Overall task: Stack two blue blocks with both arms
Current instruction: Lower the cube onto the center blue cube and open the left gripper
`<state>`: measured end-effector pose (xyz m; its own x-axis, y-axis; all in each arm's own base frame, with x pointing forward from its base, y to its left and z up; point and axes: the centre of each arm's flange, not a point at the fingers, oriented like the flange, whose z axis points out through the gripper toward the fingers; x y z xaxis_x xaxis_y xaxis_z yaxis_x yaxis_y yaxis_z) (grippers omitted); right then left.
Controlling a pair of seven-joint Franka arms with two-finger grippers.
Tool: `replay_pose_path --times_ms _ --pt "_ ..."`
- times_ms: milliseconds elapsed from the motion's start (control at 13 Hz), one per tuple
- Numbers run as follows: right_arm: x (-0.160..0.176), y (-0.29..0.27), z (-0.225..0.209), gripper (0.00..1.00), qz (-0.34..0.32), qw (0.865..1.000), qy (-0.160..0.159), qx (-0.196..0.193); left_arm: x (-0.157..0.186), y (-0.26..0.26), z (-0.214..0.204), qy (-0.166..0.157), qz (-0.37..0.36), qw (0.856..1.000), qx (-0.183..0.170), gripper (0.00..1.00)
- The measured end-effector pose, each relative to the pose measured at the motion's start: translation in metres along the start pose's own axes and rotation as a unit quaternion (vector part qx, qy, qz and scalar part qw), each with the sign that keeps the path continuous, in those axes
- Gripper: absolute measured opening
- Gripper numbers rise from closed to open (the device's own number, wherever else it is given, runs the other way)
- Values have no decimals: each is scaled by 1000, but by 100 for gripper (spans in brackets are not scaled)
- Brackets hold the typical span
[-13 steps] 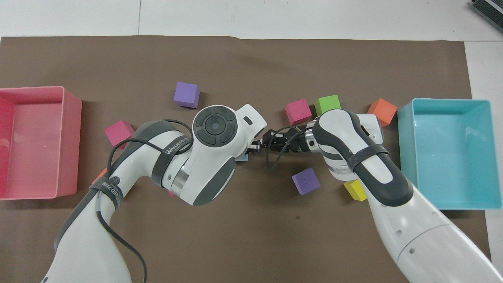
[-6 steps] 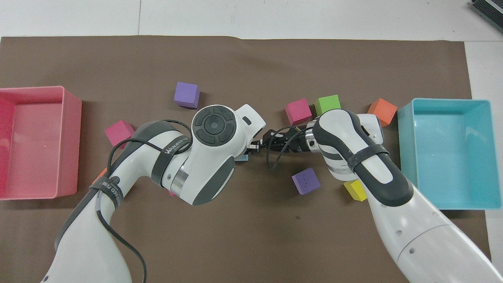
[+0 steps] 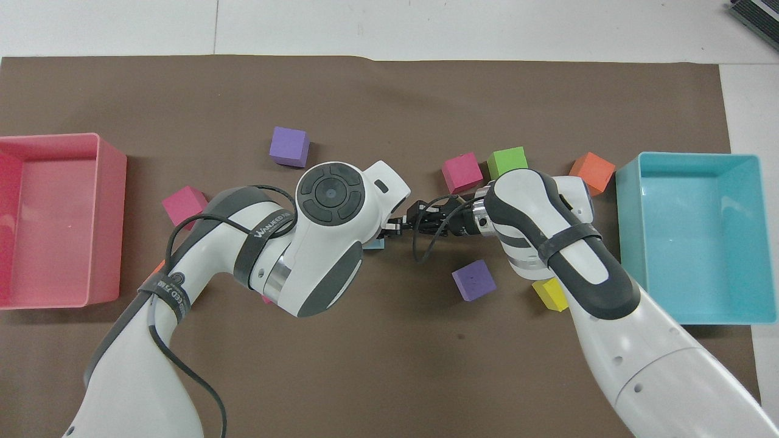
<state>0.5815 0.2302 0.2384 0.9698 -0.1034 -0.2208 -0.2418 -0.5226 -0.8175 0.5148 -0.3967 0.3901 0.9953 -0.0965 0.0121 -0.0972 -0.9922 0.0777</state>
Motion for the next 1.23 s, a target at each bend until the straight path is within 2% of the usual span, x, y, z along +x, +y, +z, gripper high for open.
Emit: replay_pose_path --times_ms 231,386,463,926,1003,1080,1234 --pt "0 0 0 1 0 1000 0 0 0 0 0 -2 -3 1000 -2 57" --pt "0 0 0 1 0 1000 0 0 0 0 0 -2 -3 1000 -3 61" --pt "0 0 0 1 0 1000 0 0 0 0 0 -1 -3 1000 -3 67" --pt "0 0 0 1 0 1000 0 0 0 0 0 0 -4 1000 -4 75" --pt "0 0 0 1 0 1000 0 0 0 0 0 0 -5 1000 -4 82" --pt "0 0 0 1 0 1000 0 0 1 0 0 0 -6 1000 -4 82" --pt "0 0 0 1 0 1000 0 0 1 0 0 0 -9 1000 -4 100"
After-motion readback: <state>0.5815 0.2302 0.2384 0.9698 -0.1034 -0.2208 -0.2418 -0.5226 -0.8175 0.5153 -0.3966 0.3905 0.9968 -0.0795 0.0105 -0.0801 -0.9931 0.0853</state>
